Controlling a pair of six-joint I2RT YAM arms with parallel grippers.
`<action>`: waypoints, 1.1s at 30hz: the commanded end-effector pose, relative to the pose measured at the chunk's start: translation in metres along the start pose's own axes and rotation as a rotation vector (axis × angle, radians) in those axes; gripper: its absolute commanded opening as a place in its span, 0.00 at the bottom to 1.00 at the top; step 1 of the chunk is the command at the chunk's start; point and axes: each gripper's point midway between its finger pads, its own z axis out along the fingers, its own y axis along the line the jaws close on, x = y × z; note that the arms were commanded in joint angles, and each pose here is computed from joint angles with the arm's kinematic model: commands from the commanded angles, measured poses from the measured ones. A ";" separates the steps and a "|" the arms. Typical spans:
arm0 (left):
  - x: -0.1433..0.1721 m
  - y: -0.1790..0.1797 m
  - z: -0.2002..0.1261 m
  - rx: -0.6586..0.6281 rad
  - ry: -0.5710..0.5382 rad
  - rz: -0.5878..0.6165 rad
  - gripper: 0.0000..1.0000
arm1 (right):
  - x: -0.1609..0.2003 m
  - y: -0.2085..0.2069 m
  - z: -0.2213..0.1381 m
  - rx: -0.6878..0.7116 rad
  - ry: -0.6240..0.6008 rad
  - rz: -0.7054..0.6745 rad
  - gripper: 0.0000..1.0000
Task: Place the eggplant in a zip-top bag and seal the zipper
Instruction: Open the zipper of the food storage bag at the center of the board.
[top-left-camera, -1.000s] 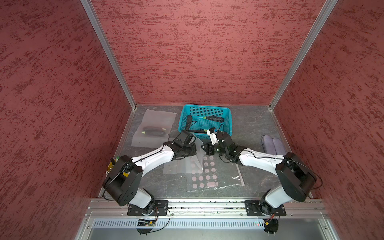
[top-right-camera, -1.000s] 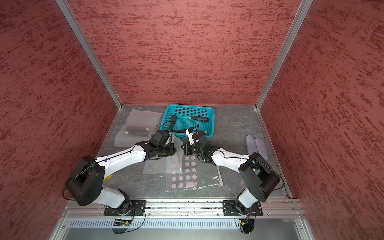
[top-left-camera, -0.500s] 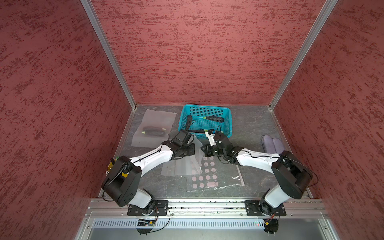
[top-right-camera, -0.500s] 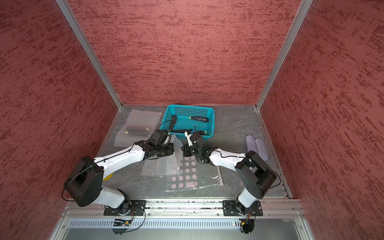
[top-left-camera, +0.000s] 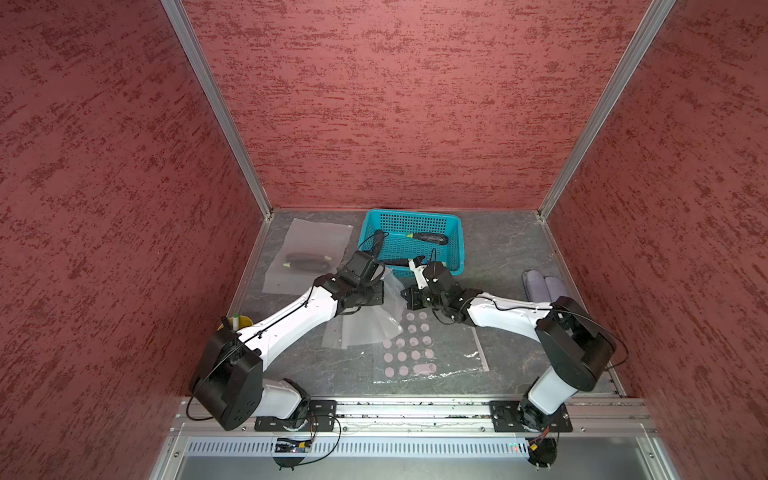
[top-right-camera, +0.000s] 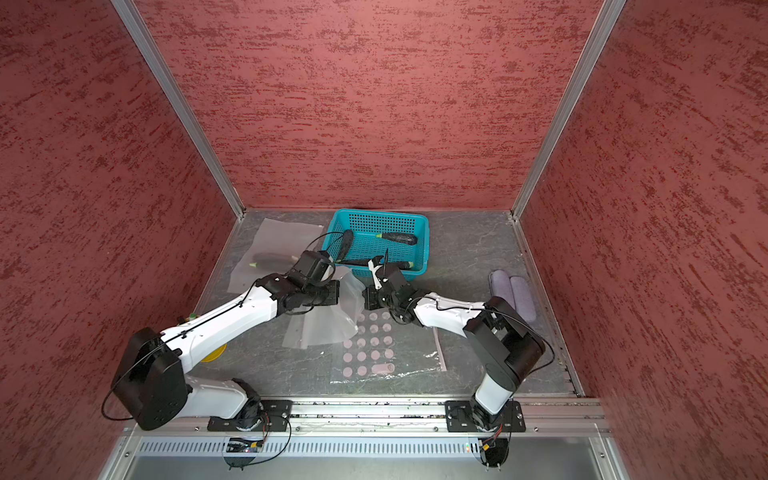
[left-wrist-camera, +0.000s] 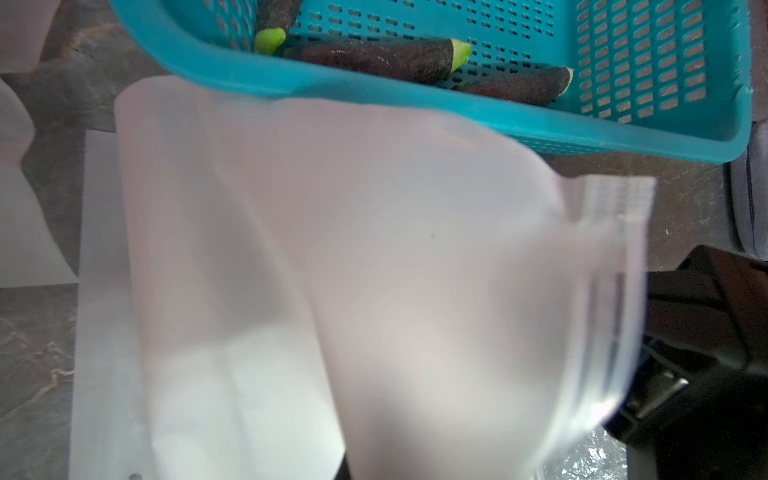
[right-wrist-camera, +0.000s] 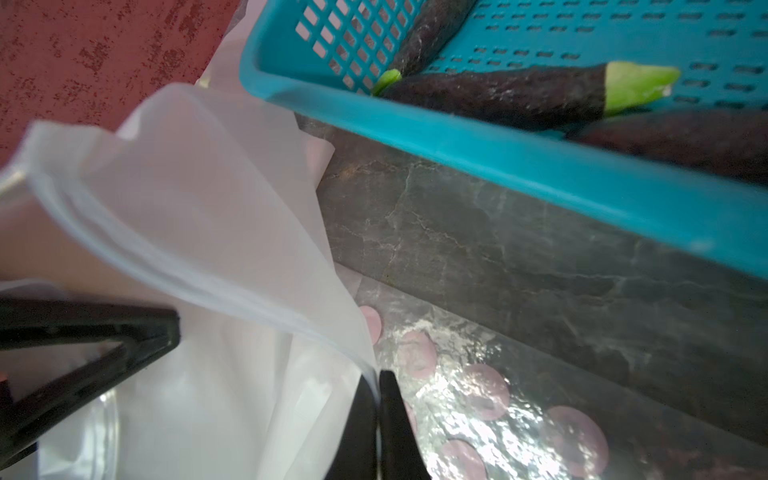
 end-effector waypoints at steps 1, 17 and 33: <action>-0.005 0.007 -0.011 -0.045 -0.004 0.048 0.00 | -0.015 0.001 -0.009 0.047 -0.032 -0.040 0.00; 0.021 -0.009 0.039 -0.009 0.148 0.067 0.00 | -0.012 0.034 -0.013 -0.179 0.046 -0.077 0.19; 0.007 -0.007 0.033 -0.016 0.154 0.080 0.00 | -0.109 -0.022 -0.053 0.003 -0.121 -0.076 0.52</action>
